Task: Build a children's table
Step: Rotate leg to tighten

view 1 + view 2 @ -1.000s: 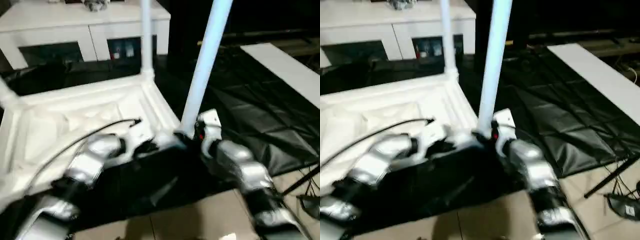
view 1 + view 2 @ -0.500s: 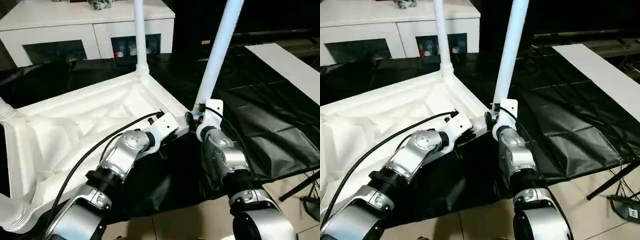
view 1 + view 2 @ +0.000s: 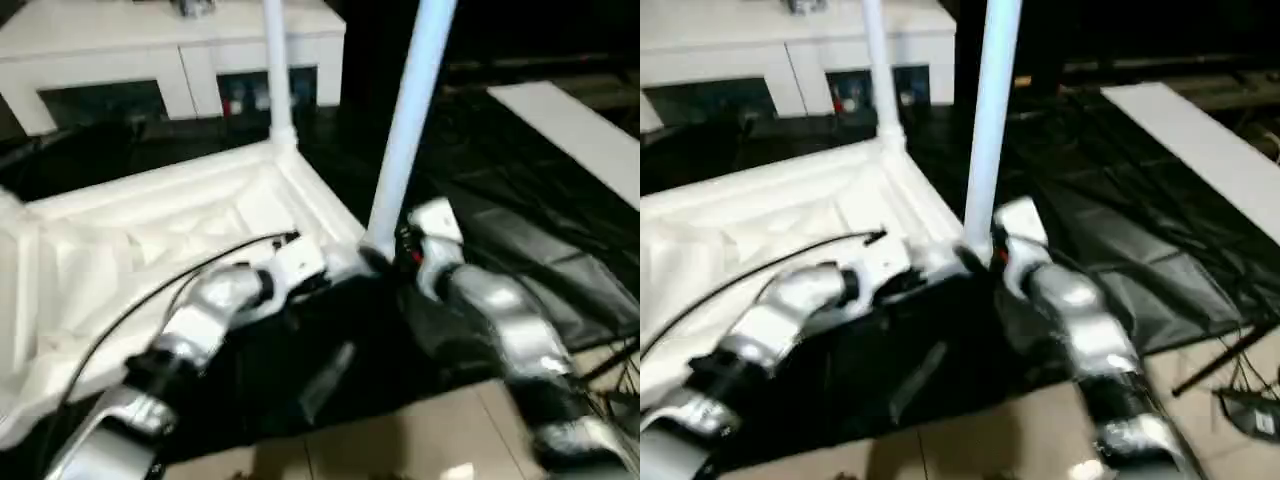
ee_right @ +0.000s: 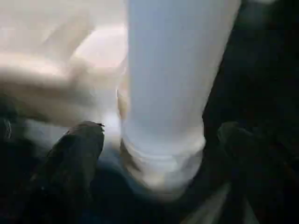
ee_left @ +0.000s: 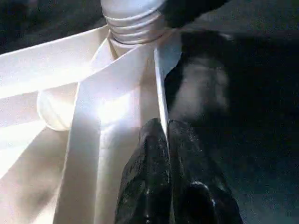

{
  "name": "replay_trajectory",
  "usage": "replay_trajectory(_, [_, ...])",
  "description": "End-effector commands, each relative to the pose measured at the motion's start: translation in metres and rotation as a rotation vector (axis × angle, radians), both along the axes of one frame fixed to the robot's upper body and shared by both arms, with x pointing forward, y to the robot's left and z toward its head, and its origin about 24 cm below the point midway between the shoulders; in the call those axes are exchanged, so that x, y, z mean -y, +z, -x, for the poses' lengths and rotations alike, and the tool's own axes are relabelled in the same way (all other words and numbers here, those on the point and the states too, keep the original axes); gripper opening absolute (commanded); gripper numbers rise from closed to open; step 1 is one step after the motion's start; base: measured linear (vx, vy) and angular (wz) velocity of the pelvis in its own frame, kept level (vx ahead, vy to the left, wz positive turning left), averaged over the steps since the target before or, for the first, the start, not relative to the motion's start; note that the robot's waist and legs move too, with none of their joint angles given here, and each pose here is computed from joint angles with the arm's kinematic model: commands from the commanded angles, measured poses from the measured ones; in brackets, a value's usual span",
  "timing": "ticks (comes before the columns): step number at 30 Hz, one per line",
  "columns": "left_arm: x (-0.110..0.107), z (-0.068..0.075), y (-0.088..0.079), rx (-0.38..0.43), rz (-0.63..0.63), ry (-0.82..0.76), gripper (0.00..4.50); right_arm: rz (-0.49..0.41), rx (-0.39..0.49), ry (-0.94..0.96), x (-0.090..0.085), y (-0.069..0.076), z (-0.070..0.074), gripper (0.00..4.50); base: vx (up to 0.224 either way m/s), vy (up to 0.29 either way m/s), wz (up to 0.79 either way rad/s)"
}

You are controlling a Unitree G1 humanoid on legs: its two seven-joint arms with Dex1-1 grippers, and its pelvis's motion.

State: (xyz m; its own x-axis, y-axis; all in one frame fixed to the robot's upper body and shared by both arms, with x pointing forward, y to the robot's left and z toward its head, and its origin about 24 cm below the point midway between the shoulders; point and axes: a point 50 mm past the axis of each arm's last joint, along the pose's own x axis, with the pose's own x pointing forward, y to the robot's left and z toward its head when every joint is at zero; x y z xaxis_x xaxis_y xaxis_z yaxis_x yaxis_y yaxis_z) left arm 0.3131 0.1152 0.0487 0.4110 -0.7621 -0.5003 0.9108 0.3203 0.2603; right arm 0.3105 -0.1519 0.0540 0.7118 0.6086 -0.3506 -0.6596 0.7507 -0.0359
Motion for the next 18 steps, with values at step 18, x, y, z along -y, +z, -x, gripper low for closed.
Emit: replay_trajectory(18, [-0.01, 0.019, 0.004, -0.139, -0.015, -0.262, 0.0, 0.032, -0.076, 0.338, 0.003, 0.009, 0.02, 3.93, 0.0, 0.0, 0.0])
